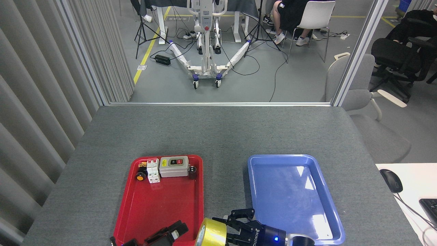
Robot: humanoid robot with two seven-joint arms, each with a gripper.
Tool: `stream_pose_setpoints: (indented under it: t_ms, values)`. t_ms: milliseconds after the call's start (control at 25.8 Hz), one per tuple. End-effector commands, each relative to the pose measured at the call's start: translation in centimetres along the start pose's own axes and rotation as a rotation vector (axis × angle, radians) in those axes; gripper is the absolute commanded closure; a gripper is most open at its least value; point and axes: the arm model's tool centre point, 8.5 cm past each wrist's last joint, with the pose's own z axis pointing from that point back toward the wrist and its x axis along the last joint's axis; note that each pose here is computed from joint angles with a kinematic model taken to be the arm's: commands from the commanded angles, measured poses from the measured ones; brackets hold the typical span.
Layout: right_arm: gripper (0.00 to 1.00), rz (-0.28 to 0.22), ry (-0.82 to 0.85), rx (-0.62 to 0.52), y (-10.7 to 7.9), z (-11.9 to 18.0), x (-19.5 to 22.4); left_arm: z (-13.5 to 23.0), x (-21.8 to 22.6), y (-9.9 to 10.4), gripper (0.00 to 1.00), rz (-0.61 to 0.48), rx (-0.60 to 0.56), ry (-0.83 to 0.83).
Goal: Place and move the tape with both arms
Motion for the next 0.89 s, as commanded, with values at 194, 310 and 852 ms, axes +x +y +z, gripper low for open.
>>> stream_pose_setpoints:
  t_ms: [194, 310, 852]
  values:
    - [0.90, 0.000, -0.052, -0.052, -1.4, 0.4, 0.5, 1.8, 1.1, 5.7, 0.00, -0.485, 0.302, 0.313]
    - [0.92, -0.035, 0.047, -0.108, -2.2, 3.5, -0.4, 2.0, 0.4, 5.5, 0.00, -0.773, 0.133, 0.644]
    - [0.96, -0.348, 1.048, 0.090, -0.6, 16.8, -10.6, -3.3, 2.0, 4.2, 0.00, -0.780, 0.391, 0.968]
